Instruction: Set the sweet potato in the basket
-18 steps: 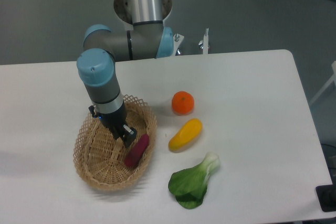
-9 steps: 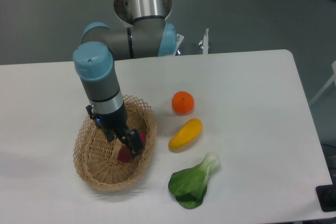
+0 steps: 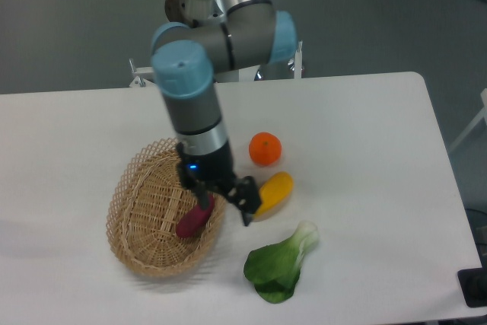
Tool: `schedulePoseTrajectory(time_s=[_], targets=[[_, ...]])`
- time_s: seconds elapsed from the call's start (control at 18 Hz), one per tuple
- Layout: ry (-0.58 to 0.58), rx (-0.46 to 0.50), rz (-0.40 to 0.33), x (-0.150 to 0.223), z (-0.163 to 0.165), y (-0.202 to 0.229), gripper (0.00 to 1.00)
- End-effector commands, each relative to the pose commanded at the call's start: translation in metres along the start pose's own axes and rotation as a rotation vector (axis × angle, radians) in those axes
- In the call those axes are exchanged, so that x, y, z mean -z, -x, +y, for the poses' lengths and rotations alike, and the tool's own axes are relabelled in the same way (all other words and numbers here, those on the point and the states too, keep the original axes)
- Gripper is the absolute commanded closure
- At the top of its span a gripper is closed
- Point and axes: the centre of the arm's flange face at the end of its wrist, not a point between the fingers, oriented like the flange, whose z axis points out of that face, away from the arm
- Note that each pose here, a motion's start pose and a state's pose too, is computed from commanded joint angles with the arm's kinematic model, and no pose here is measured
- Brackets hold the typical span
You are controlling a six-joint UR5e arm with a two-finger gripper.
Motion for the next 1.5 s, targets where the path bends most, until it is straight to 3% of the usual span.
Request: schedulePoseTrajectory(time_s=[0.11, 0.39, 0.61, 0.72, 1.22, 1.5], targets=[[0.015, -0.038, -0.011, 0.008, 0.017, 0.017, 0.0], [0.091, -0.125, 0.046, 0.015, 0.069, 0.057, 0.0], [0.109, -0.183, 0.155, 0.028, 0.096, 0.081, 0.0], [0.095, -0.159, 0.203, 0.034, 0.107, 0.088, 0.0], [0.068, -0.141, 0.228, 0.043, 0.111, 0.084, 0.0], [0.08, -0.165, 0.191, 0.049, 0.107, 0.09, 0.0]])
